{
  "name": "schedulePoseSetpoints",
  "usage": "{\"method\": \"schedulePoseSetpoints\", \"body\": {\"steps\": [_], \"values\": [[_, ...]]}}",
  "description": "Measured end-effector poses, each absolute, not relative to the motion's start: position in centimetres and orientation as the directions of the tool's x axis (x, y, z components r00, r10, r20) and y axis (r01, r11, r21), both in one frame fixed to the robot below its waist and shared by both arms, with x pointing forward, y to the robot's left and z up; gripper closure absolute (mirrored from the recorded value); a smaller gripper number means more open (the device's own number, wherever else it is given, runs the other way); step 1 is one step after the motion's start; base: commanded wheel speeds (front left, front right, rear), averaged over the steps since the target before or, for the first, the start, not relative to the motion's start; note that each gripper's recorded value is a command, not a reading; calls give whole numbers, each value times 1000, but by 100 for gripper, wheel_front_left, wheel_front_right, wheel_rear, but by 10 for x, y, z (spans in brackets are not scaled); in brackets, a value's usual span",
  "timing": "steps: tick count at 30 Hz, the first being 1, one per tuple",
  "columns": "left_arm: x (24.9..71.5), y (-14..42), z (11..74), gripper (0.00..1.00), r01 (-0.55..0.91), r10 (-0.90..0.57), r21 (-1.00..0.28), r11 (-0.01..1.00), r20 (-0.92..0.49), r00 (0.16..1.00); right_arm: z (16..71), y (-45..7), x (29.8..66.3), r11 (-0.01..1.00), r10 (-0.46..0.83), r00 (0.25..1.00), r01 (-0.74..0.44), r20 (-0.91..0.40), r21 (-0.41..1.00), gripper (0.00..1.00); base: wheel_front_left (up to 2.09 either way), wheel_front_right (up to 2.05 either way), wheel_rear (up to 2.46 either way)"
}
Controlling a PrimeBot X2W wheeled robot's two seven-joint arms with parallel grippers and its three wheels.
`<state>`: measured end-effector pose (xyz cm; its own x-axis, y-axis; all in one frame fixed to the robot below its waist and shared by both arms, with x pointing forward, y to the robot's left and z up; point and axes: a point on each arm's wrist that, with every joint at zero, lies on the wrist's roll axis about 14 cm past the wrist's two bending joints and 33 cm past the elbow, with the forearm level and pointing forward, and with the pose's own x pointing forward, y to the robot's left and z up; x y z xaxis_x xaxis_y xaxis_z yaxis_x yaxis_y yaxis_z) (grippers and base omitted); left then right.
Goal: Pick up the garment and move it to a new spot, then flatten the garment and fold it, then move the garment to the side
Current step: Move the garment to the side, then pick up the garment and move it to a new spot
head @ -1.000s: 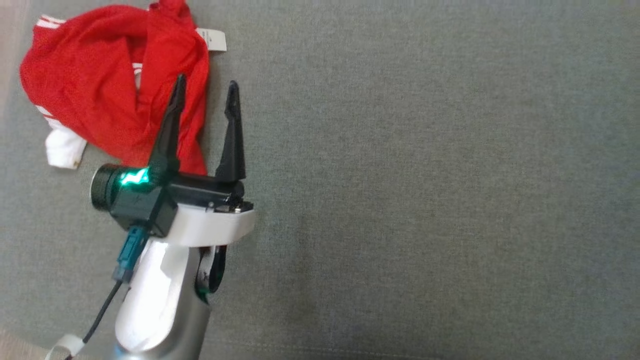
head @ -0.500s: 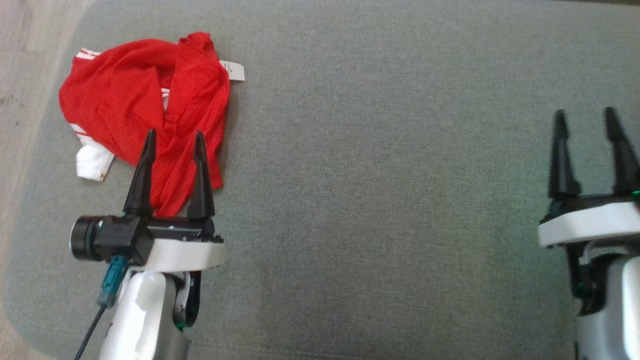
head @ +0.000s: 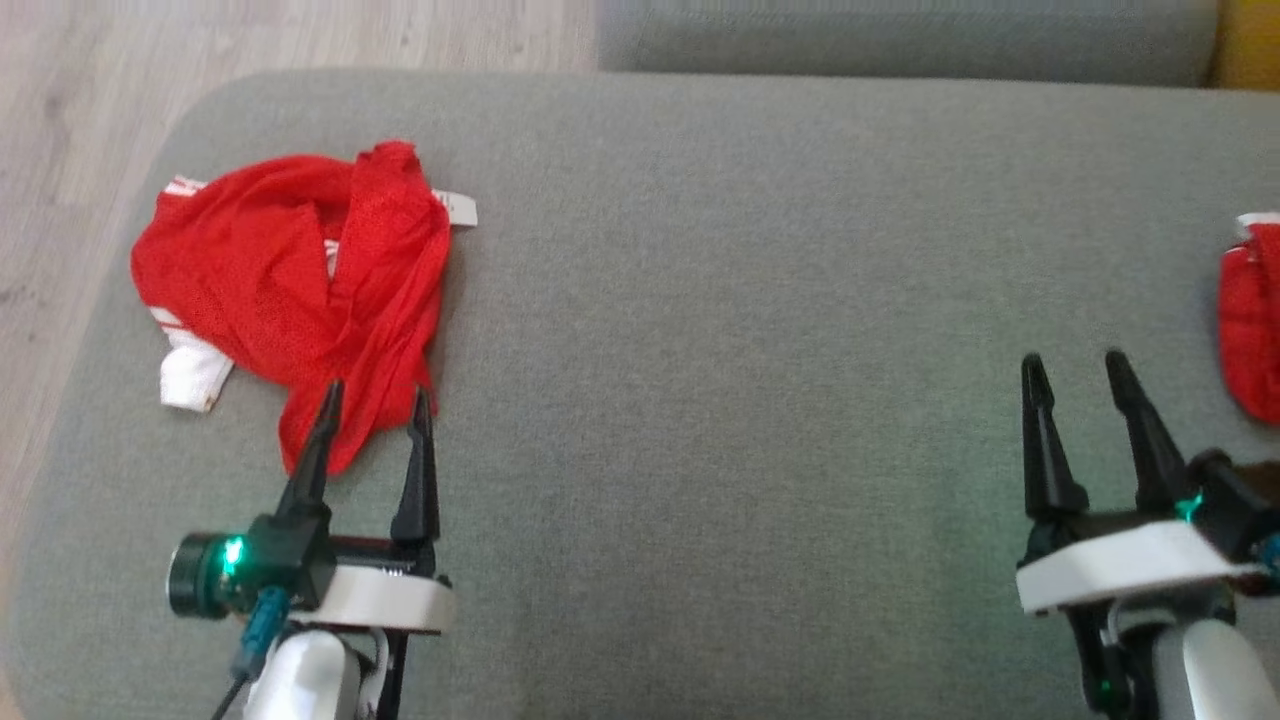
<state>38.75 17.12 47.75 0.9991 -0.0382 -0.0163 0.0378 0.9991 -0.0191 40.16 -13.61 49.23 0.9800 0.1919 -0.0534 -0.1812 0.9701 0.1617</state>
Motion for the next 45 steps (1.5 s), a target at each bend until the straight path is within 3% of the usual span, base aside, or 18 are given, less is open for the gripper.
{"method": "schedulePoseSetpoints", "body": {"steps": [10, 27, 35, 45], "values": [[369, 164, 469, 0, 62, -63, -15, 998, -48, 997, 494, -147, 374, 973, 163, 985, -151, -56, 177, 0, 0, 0, 0], [368, 173, 464, 0, 32, -33, -10, 999, -76, 997, 495, -140, 371, 970, 184, 981, -171, -62, 170, 0, 0, 0, 0], [362, 204, 469, 0, -73, 71, -40, 997, -63, 996, 500, -115, 384, 957, 257, 965, -247, -49, 154, 0, 0, 0, 0], [333, 266, 505, 0, -266, 267, -31, 964, 48, 963, 511, -39, 405, 880, 459, 888, -451, -20, 151, 0, 0, 0, 0]]}}
